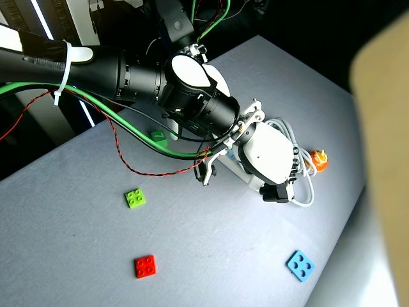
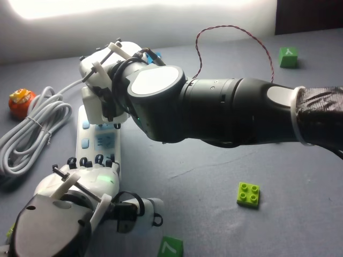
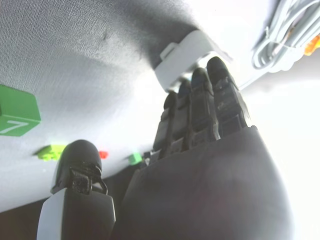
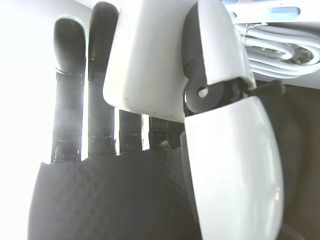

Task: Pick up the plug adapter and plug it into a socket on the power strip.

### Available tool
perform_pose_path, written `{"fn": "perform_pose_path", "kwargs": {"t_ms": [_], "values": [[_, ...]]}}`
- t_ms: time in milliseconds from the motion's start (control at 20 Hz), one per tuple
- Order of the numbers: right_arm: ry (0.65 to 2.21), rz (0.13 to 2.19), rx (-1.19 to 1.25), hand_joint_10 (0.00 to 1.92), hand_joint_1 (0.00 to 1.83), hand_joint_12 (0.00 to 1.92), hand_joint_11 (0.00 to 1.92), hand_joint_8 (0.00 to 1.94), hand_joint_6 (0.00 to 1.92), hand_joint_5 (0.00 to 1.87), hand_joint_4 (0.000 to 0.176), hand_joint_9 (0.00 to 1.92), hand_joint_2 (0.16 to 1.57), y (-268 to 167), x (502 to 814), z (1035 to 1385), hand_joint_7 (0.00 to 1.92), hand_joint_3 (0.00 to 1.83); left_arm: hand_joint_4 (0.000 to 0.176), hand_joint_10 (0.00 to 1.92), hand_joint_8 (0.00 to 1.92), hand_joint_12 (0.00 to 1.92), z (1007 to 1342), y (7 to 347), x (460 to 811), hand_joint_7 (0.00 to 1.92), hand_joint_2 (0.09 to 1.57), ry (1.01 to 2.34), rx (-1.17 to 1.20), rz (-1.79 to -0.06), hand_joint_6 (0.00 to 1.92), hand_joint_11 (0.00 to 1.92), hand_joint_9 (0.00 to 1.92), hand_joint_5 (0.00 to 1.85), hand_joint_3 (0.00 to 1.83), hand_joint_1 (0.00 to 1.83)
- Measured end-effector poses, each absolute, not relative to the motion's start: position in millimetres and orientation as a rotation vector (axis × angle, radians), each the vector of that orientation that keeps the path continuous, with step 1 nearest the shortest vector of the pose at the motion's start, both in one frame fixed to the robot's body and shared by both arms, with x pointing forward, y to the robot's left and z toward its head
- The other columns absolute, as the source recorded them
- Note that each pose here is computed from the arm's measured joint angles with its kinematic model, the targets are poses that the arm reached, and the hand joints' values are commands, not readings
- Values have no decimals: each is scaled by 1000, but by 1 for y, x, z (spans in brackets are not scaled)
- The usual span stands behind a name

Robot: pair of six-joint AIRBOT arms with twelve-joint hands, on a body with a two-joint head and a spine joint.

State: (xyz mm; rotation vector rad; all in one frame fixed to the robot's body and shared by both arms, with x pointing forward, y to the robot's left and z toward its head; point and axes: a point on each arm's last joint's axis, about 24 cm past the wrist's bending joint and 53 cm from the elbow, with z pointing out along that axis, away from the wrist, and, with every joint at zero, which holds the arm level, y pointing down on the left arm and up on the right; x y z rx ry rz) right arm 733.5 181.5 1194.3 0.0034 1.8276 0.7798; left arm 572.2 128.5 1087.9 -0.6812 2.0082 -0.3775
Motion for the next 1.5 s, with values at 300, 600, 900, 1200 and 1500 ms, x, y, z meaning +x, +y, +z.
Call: {"fn": "perform_pose_path", "kwargs": {"t_ms": [300, 600, 900, 1200, 1500], "values": [[1825, 786, 1, 965, 1237, 1396, 670, 1198, 907, 926, 0, 888, 1139, 183, 733, 1195, 968, 2, 0, 0, 1, 342, 1088, 128, 571, 88, 1229, 2011, -683, -381, 1, 0, 92, 85, 0, 59], [1830, 818, 22, 1154, 1261, 1422, 629, 1197, 936, 900, 0, 821, 1147, 185, 734, 1195, 956, 2, 0, 2, 1, 345, 1087, 128, 571, 88, 1227, 2010, -690, -381, 1, 0, 91, 84, 0, 71], [1830, 830, 19, 1176, 1263, 1411, 633, 1219, 905, 916, 0, 811, 1147, 188, 734, 1195, 944, 0, 0, 0, 0, 322, 1087, 128, 570, 92, 1228, 2011, -689, -383, 1, 0, 92, 91, 0, 46], [1830, 834, 15, 1003, 1238, 1398, 671, 1221, 948, 892, 0, 883, 1149, 190, 734, 1195, 961, 2, 0, 1, 0, 266, 1087, 128, 570, 88, 1232, 2010, -693, -384, 0, 0, 79, 91, 1, 40], [1838, 841, 24, 1326, 1341, 1396, 642, 1164, 898, 895, 0, 819, 1151, 189, 736, 1189, 933, 0, 0, 1, 0, 318, 1087, 128, 570, 82, 1226, 2010, -696, -386, 1, 0, 84, 79, 0, 56]]}}
